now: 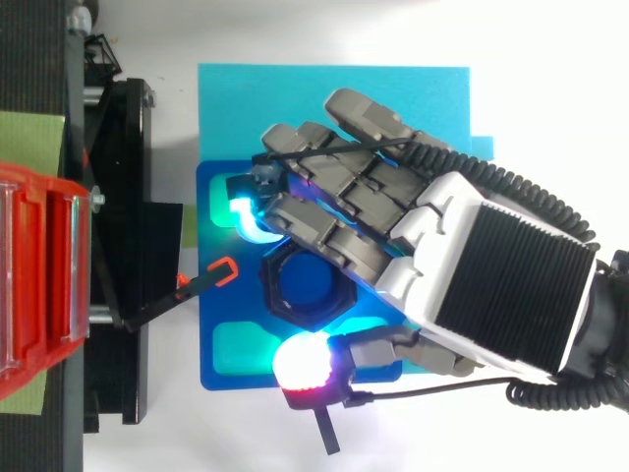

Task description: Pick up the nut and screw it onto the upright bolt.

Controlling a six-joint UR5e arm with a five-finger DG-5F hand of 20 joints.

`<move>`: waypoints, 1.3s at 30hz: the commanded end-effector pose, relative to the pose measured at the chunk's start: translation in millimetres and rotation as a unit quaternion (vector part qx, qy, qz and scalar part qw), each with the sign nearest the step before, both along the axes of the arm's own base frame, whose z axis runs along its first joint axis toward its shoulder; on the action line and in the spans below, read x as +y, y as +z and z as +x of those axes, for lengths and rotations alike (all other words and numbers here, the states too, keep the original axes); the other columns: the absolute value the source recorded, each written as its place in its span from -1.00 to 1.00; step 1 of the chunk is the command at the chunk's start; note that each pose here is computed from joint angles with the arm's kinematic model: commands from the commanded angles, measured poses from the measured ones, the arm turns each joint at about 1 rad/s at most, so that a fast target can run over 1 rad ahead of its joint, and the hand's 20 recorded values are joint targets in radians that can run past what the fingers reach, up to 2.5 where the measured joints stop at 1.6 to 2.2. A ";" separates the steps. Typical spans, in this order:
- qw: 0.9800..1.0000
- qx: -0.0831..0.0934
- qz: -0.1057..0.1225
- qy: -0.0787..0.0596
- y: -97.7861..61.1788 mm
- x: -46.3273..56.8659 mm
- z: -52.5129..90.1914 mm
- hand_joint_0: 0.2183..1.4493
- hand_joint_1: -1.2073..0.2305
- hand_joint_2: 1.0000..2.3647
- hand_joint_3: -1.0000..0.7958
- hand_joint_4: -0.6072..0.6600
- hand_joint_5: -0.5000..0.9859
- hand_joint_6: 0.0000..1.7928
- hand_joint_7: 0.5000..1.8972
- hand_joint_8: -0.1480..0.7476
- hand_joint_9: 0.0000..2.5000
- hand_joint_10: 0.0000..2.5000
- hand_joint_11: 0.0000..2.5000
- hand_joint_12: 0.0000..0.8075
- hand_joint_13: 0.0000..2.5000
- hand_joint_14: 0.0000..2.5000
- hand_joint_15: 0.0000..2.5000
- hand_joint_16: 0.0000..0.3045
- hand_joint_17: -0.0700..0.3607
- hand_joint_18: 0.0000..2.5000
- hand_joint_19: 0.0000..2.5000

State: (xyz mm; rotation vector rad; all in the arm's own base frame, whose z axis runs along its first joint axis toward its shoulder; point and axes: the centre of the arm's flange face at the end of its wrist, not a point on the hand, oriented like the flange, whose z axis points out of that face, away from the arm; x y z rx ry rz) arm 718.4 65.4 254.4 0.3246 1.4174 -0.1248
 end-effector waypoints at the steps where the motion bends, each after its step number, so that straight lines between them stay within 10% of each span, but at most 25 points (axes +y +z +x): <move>1: 1.000 0.002 0.000 0.001 0.1 -0.1 -0.5 -0.77 -0.20 -1.00 -0.44 0.39 -0.66 -0.44 -0.68 0.07 -0.70 -1.00 -1.00 0.12 -0.64 -1.00 -1.00 -0.57 0.00 -0.65 -1.00; 22: 0.998 0.060 -0.016 0.006 30.9 -10.0 6.0 -0.84 -0.15 -1.00 -0.44 0.37 -0.68 -0.44 -0.77 0.07 -0.76 -1.00 -1.00 0.17 -0.70 -1.00 -1.00 -0.54 0.05 -0.71 -1.00; 39: 0.999 0.048 -0.023 0.006 54.0 -8.1 5.1 -0.87 -0.12 -1.00 -0.44 0.38 -0.68 -0.44 -0.77 0.09 -0.77 -1.00 -1.00 0.19 -0.71 -1.00 -1.00 -0.53 0.08 -0.73 -1.00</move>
